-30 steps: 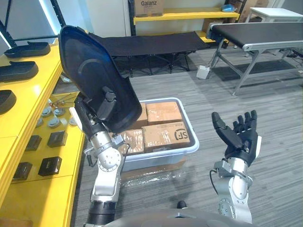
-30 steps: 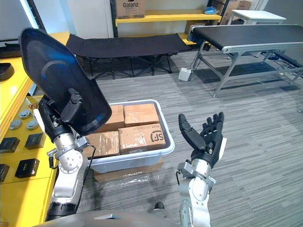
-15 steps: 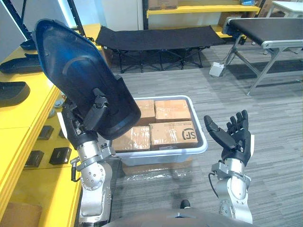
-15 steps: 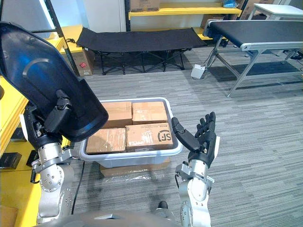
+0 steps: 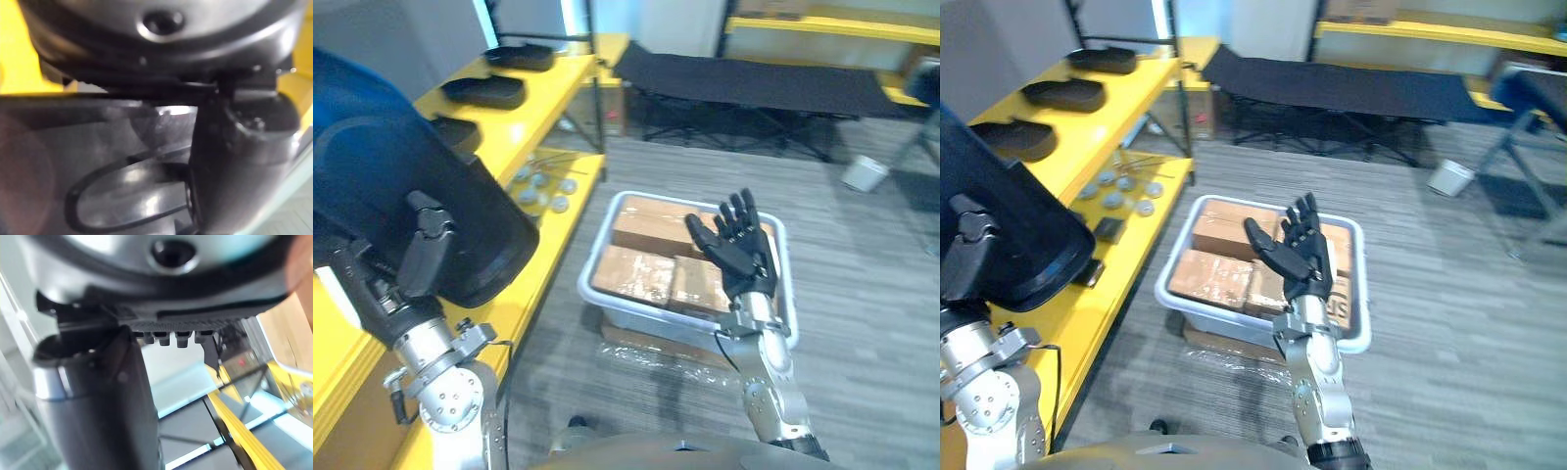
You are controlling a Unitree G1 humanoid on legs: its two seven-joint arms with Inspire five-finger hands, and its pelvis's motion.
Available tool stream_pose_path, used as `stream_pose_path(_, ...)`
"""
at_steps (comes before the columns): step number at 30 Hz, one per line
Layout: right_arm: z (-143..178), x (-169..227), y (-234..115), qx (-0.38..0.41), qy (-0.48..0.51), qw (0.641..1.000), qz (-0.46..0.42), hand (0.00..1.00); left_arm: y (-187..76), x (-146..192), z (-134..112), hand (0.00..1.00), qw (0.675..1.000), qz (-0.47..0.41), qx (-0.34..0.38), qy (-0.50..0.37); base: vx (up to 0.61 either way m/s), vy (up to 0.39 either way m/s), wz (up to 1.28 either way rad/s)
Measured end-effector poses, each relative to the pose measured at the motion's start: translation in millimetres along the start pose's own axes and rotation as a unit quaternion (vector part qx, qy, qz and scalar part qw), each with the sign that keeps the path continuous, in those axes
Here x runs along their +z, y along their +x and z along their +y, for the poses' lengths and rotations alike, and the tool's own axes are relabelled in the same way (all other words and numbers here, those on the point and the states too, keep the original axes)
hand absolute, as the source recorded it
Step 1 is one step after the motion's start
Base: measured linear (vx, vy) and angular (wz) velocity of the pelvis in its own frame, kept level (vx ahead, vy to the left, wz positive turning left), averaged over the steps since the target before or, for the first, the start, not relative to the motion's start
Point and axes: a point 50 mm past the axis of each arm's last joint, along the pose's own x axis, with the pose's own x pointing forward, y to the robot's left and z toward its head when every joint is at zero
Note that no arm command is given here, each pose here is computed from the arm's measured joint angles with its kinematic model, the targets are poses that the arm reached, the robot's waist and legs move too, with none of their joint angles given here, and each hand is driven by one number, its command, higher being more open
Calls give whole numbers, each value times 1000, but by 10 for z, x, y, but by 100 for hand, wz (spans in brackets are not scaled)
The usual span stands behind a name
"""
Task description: Walk over and take three plastic housings, then place them on the shelf
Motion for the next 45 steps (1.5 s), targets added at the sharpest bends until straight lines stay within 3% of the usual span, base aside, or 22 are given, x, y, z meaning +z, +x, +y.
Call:
stream_pose_path(5,234,-13,140,50,-26,998,3,100,-56,-5,236,0,999,11,16,37,-27,-3,50)
stream_pose_path(9,251,-33,156,56,-30,998,17,100,-127,-20,288,0,999,27,9,36,7,0,11)
stream_pose_path(16,12,-8,132,16,-95,995,20,100,-175,-47,65,0,997,38,-74,-5,-46,18,61)
stream_pose_path(22,-61,-75,58,9,-124,992,33,100,-130,-18,-21,0,996,20,-84,-38,-25,33,25)
stream_pose_path(28,-363,98,-3,-44,-137,990,-3,100,-41,-88,-448,0,974,6,-210,-87,-1,-44,88)
stream_pose_path(35,-306,247,-4,7,-146,989,-33,100,-100,-137,-398,0,967,34,-227,-109,-94,-31,1)
stream_pose_path(45,-351,335,-55,-19,-136,988,-69,100,-62,-127,-266,0,975,27,-206,-79,-19,55,25)
